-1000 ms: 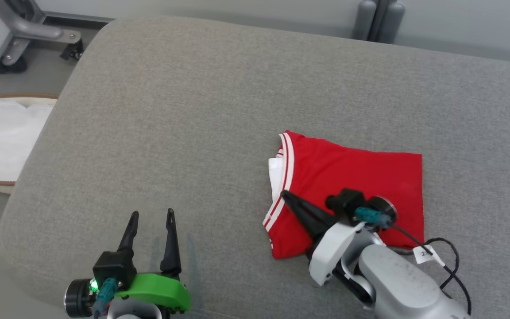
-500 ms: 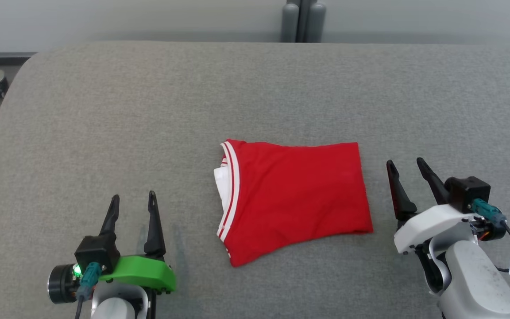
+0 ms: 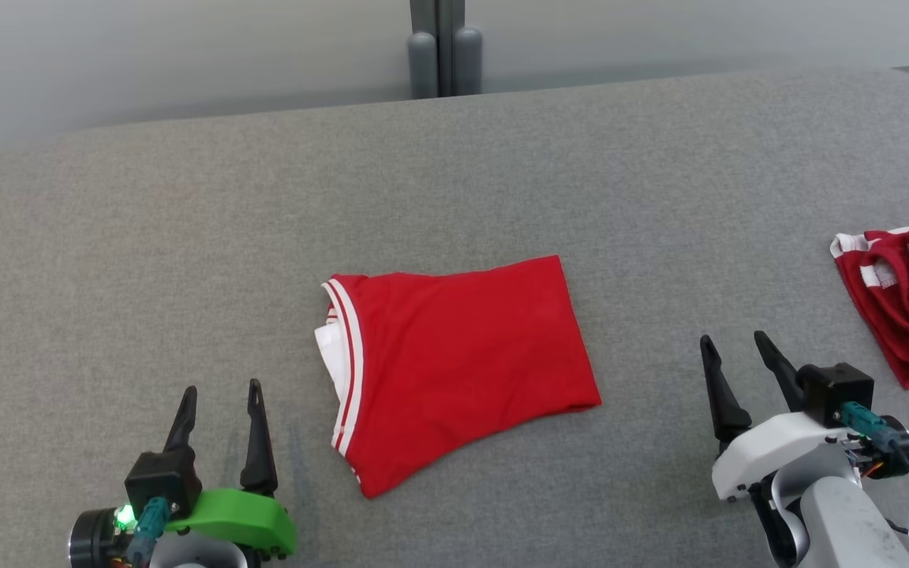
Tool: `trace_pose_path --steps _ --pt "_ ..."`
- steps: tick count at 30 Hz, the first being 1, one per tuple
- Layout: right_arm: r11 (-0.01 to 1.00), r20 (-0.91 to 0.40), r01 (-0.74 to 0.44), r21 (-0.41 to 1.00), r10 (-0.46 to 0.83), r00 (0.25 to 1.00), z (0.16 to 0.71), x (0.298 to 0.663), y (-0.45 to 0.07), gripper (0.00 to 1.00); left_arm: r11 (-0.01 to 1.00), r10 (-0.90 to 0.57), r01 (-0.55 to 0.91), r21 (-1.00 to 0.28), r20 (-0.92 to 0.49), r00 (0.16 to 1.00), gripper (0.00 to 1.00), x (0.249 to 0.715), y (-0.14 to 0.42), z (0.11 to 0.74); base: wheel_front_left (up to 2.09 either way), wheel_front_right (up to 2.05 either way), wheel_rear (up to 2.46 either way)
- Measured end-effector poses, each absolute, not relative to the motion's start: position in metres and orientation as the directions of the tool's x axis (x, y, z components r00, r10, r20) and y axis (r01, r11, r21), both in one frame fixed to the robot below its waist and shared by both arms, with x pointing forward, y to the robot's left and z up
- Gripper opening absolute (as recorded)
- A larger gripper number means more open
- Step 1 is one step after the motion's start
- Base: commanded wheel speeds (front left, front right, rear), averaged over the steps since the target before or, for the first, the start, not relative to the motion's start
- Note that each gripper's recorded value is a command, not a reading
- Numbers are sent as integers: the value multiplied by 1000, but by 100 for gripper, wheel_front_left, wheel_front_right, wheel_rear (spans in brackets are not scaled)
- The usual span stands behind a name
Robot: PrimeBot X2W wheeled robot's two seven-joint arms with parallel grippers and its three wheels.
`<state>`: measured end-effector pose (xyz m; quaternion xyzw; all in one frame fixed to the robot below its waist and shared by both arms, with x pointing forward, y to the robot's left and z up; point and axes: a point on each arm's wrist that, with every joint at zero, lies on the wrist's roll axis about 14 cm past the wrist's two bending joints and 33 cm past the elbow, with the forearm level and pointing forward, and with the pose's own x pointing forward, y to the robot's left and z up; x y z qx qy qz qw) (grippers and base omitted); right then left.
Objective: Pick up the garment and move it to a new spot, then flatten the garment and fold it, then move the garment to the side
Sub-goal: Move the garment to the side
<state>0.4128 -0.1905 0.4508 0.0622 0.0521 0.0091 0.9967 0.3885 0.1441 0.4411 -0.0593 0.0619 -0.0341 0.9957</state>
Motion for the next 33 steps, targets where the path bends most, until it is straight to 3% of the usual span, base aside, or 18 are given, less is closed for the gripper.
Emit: trace_pose_path --steps 12,19,27,33 --pt "990 -98 -21 143 36 995 454 383 -185 100 988 -72 57 -143 -101 992 100 363 145 449 0 0 0" --pt "988 -88 -48 149 62 994 456 385 -176 100 987 -75 62 -149 -86 993 100 362 144 453 0 0 0" --pt "977 -62 -153 152 163 985 465 425 -142 100 977 -104 86 -193 -81 991 100 383 136 453 0 0 0" --pt "948 -111 -259 186 282 953 447 453 -100 100 974 -121 97 -205 -108 987 100 398 130 441 0 0 0"
